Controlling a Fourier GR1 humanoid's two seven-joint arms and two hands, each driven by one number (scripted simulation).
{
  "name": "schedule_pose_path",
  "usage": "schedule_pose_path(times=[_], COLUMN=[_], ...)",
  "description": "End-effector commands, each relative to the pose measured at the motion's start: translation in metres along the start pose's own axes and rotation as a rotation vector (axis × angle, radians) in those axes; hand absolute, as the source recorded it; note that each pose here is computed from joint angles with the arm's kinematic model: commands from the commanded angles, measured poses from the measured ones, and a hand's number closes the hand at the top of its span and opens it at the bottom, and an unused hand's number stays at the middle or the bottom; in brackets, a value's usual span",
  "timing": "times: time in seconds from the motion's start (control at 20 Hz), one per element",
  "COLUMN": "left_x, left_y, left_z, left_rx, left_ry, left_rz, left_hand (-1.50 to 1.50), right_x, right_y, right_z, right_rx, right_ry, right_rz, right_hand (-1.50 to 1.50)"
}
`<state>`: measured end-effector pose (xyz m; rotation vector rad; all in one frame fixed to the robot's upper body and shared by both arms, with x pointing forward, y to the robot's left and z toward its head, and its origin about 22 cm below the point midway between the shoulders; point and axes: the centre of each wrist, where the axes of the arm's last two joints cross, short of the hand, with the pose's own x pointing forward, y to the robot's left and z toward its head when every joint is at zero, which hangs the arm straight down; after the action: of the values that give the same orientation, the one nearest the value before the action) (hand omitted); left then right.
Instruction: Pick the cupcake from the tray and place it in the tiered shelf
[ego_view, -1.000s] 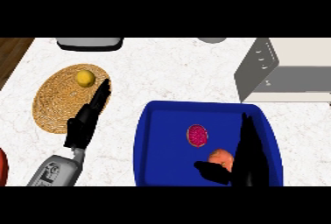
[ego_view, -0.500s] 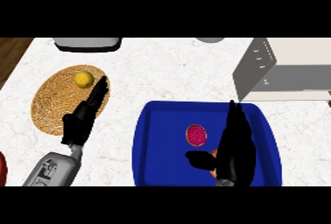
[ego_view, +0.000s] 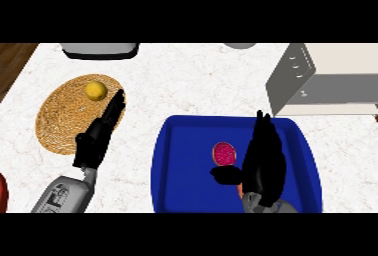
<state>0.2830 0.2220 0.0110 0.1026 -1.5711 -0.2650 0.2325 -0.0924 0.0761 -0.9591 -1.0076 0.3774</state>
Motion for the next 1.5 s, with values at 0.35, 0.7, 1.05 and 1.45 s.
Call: schedule_pose_path(times=[0.35,0.7,1.05,1.45], left_x=[0.006,0.004,0.009,-0.008], left_y=[0.000,0.011,-0.008,-0.007], left_z=[0.000,-0.006,-0.017,0.003], left_rx=[0.004,0.000,0.016,-0.008], left_ry=[0.008,-0.005,-0.015,-0.001], left_rz=[0.004,-0.016,-0.022,0.000], left_hand=[0.00,0.00,0.00,0.00], right_x=[0.005,0.010,0.006,-0.005], right_y=[0.017,0.021,0.037,0.049], right_z=[-0.004,-0.011,-0.017,-0.026], right_rx=[0.045,0.056,0.046,0.055], right_ry=[0.247,0.254,0.272,0.323], right_rz=[0.033,0.052,0.093,0.055], right_hand=[-1.50,-1.50,-1.50,-1.50])
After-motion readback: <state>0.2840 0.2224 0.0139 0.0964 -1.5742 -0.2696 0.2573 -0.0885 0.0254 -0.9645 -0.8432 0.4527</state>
